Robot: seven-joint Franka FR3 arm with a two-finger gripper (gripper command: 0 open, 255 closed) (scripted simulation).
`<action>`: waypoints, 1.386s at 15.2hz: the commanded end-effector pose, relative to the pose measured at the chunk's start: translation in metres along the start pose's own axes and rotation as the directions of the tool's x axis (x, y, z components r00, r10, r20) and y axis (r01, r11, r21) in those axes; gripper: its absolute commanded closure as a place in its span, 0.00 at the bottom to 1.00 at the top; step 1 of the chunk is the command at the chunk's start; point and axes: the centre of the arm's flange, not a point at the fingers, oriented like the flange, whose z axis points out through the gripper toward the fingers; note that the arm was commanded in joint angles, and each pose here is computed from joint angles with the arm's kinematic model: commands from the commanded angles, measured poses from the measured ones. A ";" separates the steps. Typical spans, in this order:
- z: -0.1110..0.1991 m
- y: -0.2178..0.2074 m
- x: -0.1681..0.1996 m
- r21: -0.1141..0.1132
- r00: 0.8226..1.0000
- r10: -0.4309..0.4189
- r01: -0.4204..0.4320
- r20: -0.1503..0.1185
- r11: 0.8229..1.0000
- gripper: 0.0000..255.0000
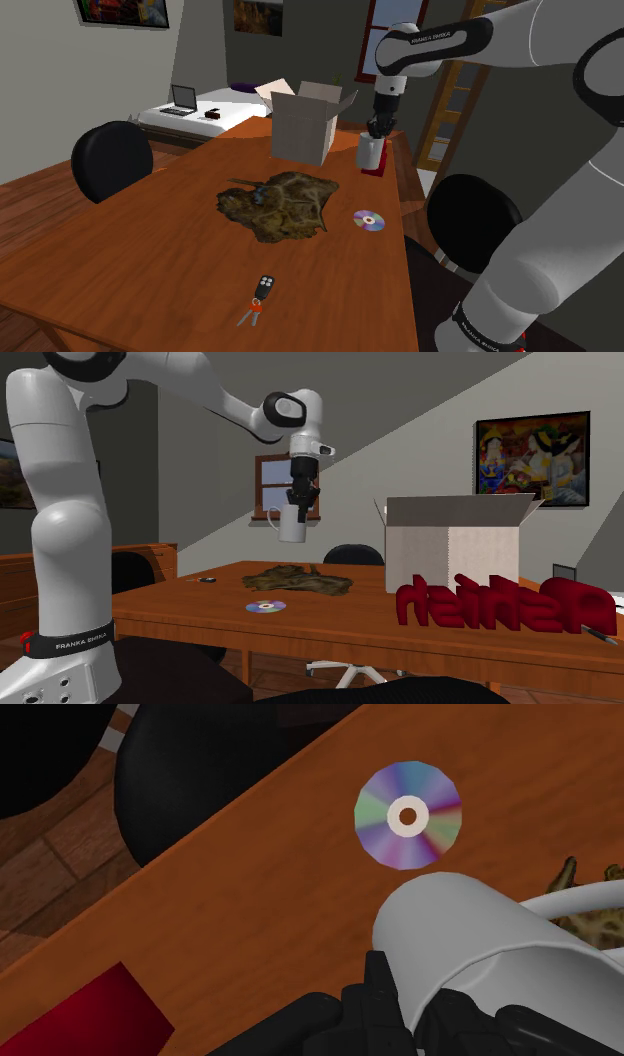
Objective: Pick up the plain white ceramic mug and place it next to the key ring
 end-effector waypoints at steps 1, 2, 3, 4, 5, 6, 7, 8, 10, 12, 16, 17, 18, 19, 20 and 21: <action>0.002 -0.028 -0.004 0.000 1.000 0.001 -0.001 0.000 1.000 1.00; 0.002 -0.041 -0.004 0.000 1.000 0.001 -0.001 0.000 1.000 1.00; 0.002 -0.054 -0.005 0.000 1.000 0.001 -0.001 0.000 1.000 1.00; 0.003 -0.067 -0.006 0.000 1.000 0.001 -0.001 0.000 1.000 1.00; 0.003 -0.081 -0.007 0.000 1.000 0.001 -0.001 0.000 1.000 1.00; 0.004 -0.094 -0.007 0.000 1.000 0.001 -0.001 0.000 1.000 1.00; 0.004 -0.107 -0.008 0.000 1.000 0.001 -0.001 0.000 1.000 1.00; 0.005 -0.120 -0.009 0.000 1.000 0.001 -0.001 0.000 1.000 1.00; 0.005 -0.146 -0.010 0.000 1.000 0.001 -0.001 0.000 1.000 1.00; 0.006 -0.173 -0.012 0.000 1.000 0.001 -0.001 0.000 1.000 1.00; 0.008 -0.225 -0.015 0.000 1.000 0.001 -0.001 0.000 1.000 1.00; 0.008 -0.239 -0.016 0.000 1.000 0.001 -0.001 0.000 1.000 1.00; 0.009 -0.252 -0.016 0.000 1.000 0.001 -0.001 0.000 1.000 1.00; 0.009 -0.265 -0.017 0.000 1.000 0.001 -0.001 0.000 1.000 1.00; 0.009 -0.278 -0.018 0.000 1.000 0.001 -0.001 0.000 1.000 1.00; 0.010 -0.291 -0.019 0.000 1.000 0.001 -0.001 0.000 1.000 1.00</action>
